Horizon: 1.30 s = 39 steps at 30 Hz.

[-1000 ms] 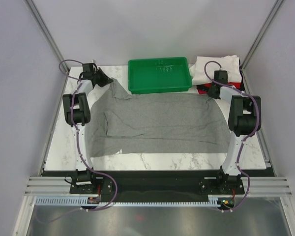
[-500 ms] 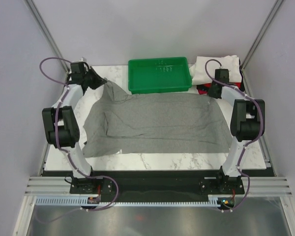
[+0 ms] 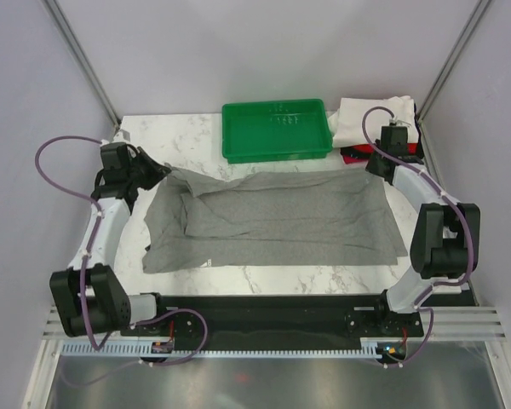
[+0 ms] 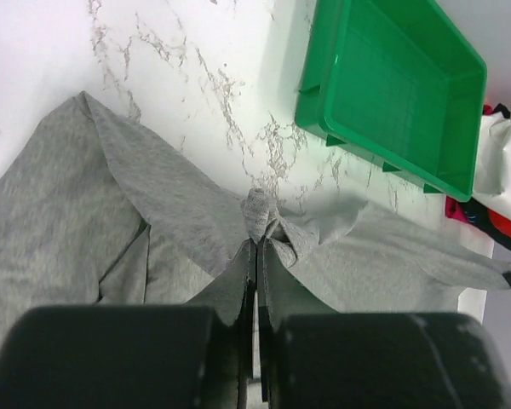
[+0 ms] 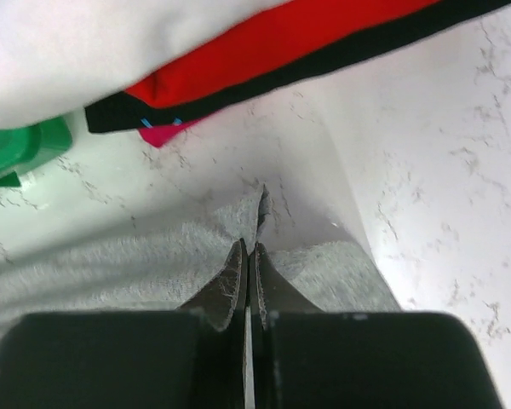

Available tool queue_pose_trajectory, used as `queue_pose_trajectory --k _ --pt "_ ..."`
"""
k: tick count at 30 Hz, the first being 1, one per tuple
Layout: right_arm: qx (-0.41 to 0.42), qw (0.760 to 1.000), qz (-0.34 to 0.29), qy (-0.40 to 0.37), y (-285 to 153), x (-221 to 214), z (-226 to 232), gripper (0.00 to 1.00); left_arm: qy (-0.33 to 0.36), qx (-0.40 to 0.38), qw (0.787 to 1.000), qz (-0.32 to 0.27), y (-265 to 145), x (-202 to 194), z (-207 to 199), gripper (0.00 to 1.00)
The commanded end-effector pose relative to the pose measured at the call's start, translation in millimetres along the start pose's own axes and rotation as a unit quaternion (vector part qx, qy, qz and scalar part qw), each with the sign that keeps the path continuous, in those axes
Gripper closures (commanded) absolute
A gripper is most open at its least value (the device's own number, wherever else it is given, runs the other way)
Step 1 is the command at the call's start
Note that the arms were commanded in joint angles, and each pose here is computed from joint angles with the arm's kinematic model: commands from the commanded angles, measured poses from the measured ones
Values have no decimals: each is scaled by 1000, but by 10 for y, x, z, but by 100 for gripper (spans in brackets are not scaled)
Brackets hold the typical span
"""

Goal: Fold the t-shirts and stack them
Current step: Fold the tshirt

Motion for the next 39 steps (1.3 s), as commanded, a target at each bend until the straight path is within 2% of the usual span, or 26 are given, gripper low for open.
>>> queue_pose_trajectory --k 1,13,17,19,23,30,34,39 --pt "-32 999 -12 4 -90 -101 -116 100 11 14 999 -39 -316 -18 81 98" --pt "-41 997 -18 68 -165 -274 -371 100 -49 61 995 -68 -746 -216 508 98" --pt "-29 992 -28 119 -160 -306 -468 100 -94 83 988 -88 -850 -121 703 98" --pt "-28 990 -28 133 -121 -361 -523 100 -114 77 987 -79 -865 -122 769 98" --pt "-31 988 -3 150 9 -506 -558 100 -152 77 983 -74 -867 -107 928 98" --pt "-17 988 3 152 21 -539 -532 100 -144 56 985 -75 -928 -146 871 98" --pt "-17 988 -9 156 -108 -517 -536 100 -148 63 984 -77 -957 -194 889 98" --pt "-29 983 -21 179 -302 -727 -575 100 -170 89 977 -87 -1017 -317 980 98"
Point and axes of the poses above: each gripper's point midway between its finger pads, its own y axis out along the fingers, its own z axis along the line the jaws close on, x = y × z, the point moved 7 cm from there along -y, back along the fingers, and after that the axes turned 11 degrees about -y, right-handed, at the moved point
